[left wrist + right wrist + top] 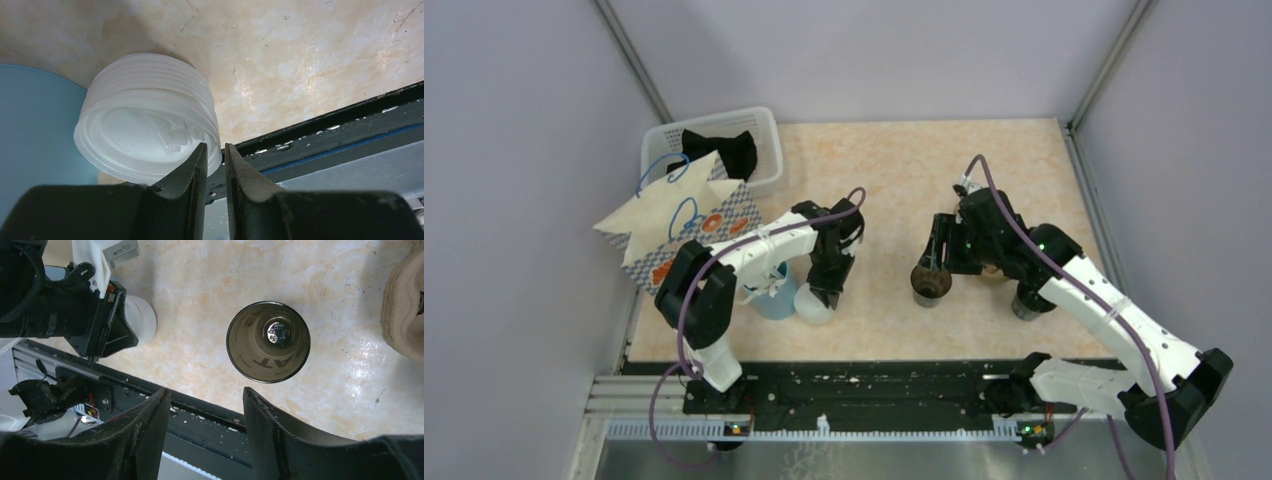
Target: Pack the takeout coffee
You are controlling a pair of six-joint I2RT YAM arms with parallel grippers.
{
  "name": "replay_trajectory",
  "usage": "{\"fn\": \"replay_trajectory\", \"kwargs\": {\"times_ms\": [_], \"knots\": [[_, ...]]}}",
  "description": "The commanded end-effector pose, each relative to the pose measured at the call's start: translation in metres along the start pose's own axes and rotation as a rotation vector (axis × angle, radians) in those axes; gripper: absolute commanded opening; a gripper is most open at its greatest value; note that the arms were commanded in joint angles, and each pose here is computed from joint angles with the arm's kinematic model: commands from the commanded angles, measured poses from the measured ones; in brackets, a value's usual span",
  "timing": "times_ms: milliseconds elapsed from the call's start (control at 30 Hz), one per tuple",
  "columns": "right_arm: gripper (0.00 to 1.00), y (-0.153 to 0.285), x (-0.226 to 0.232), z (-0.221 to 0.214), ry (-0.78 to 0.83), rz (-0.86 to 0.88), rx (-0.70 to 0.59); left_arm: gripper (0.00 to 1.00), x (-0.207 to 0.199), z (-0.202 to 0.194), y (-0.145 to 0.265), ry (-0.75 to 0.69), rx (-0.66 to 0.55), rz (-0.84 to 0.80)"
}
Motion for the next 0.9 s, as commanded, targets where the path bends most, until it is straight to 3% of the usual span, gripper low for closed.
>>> {"fn": "replay_trajectory", "kwargs": {"times_ms": [0, 600, 700, 867], "knots": [[0.56, 0.0035, 0.0021, 0.0081, 0.01, 0.014, -0.036, 0.26, -0.0003, 0.0076, 0.0131, -0.01, -0.035, -0.049], [0.56, -0.0019, 0.0026, 0.0103, 0.021, 0.008, -0.027, 0.08, 0.0026, 0.0093, 0.012, -0.022, -0.009, -0.06], [0.56, -0.0018, 0.0027, 0.0102, 0.024, 0.008, -0.027, 0.01, 0.0023, 0.0075, 0.0142, -0.013, 0.006, -0.101], [0.56, -0.0032, 0.0037, 0.0093, 0.024, 0.023, -0.015, 0.0, 0.0087, 0.0059, 0.015, 0.01, 0.049, -0.192]]}}
Point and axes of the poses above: each gripper's point midway between its finger pads, its own y axis back along the fingers, its own x axis along the line the jaws close on, z = x × y, the point moved 10 cm from there along y, back along the fingers, and after that the axes turned 9 degrees about y, right-handed, at the moved point
